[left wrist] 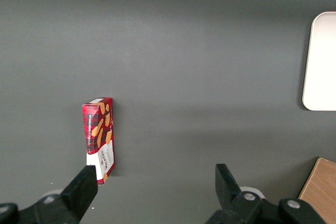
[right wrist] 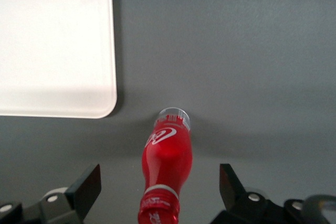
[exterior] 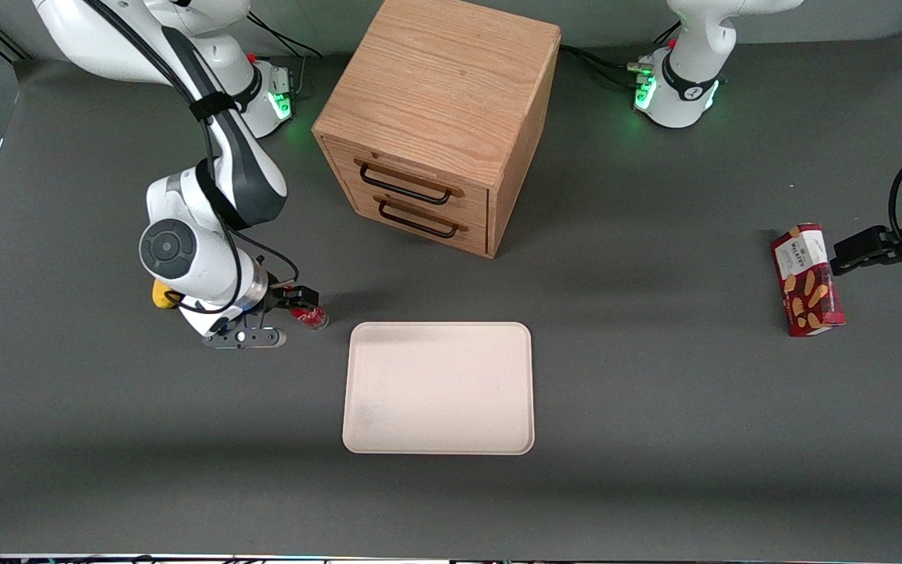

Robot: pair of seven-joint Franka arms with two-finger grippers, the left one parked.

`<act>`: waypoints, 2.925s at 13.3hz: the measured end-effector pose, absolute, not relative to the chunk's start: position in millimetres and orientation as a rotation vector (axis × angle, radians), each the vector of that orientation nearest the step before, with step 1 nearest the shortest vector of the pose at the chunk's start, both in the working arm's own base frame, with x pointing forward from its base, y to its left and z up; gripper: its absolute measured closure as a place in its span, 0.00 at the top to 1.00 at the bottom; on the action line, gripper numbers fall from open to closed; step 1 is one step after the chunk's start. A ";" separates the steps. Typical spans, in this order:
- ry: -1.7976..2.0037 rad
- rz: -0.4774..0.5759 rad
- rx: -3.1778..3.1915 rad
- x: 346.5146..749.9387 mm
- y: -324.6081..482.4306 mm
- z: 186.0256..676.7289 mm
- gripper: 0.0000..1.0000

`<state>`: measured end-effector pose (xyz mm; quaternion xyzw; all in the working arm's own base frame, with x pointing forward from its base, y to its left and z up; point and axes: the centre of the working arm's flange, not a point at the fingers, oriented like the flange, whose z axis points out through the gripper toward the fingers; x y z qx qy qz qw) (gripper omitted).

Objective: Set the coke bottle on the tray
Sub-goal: 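Close the right gripper around the red bottle's body, then lift the held bottle and carry it toward the white tray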

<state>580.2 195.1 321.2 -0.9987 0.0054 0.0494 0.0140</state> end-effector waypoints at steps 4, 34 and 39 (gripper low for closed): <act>0.015 0.160 -3.112 572.0 193.5 315.7 1.00; -0.136 0.092 -3.171 645.2 204.2 524.1 0.33; -0.145 0.010 -3.141 682.2 210.2 525.4 0.33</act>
